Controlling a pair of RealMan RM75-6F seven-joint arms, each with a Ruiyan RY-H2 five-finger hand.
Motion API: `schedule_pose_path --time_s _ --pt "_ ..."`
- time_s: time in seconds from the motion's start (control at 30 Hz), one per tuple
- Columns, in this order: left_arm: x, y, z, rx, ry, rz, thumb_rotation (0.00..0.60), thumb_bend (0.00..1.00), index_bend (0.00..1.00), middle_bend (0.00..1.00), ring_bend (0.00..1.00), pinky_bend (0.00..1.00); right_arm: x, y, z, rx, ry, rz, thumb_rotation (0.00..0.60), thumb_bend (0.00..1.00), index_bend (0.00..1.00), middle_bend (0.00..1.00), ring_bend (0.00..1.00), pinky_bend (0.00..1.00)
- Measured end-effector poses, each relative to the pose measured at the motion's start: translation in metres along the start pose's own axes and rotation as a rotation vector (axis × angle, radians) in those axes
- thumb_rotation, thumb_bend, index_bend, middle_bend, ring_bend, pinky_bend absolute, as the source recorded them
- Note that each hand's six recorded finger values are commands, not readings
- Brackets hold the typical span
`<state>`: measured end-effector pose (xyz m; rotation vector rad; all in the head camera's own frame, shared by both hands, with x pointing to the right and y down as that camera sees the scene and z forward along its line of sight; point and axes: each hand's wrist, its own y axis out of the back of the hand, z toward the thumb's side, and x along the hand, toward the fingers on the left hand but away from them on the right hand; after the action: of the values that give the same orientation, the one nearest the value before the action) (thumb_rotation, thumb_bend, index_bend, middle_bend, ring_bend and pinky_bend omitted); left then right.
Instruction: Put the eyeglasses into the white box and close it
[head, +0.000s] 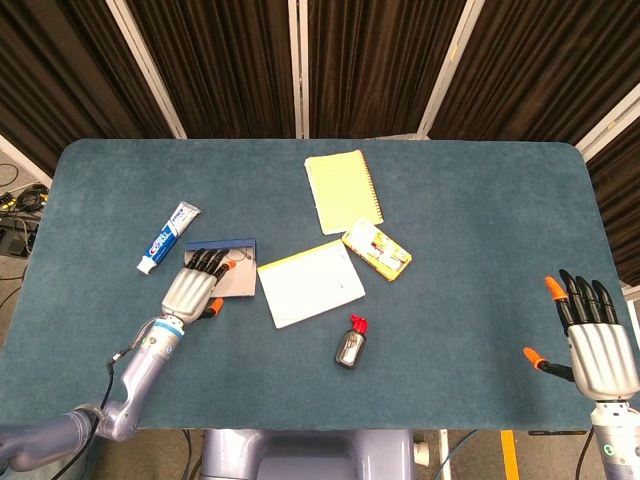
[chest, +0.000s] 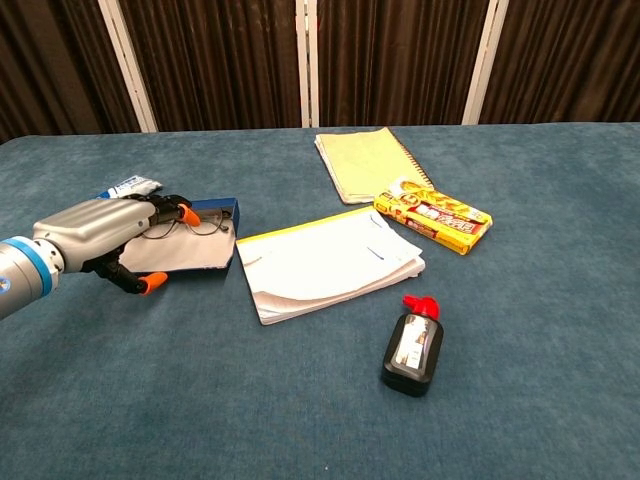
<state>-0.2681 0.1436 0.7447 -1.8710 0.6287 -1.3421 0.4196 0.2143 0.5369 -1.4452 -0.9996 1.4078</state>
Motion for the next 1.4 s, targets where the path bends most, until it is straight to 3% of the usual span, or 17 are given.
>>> schedule_pose_path --time_s 0.4,0.77,1.07,1.4 --pt "0.021 0.02 -0.011 -0.05 0.056 0.043 0.6 0.46 0.21 0.0 0.0 0.0 -0.001 -0.003 -0.001 0.008 -0.004 0.007 0.6 0.0 0.0 0.0 0.0 0.0" --pt "0.034 0.007 -0.022 -0.049 0.099 0.014 0.6 0.47 0.36 0.0 0.0 0.0 -0.002 -0.006 -0.001 0.016 -0.006 0.014 0.6 0.0 0.0 0.0 0.0 0.0" --pt "0.024 0.007 -0.018 -0.058 0.062 0.024 0.6 0.48 0.6 0.0 0.0 0.0 -0.002 -0.006 0.0 0.015 -0.003 0.015 0.6 0.0 0.0 0.0 0.0 0.0" --pt "0.003 0.017 -0.023 -0.057 0.044 0.014 0.6 0.52 0.65 0.0 0.0 0.0 -0.001 -0.005 0.001 0.011 0.001 0.014 0.6 0.0 0.0 0.0 0.0 0.0"
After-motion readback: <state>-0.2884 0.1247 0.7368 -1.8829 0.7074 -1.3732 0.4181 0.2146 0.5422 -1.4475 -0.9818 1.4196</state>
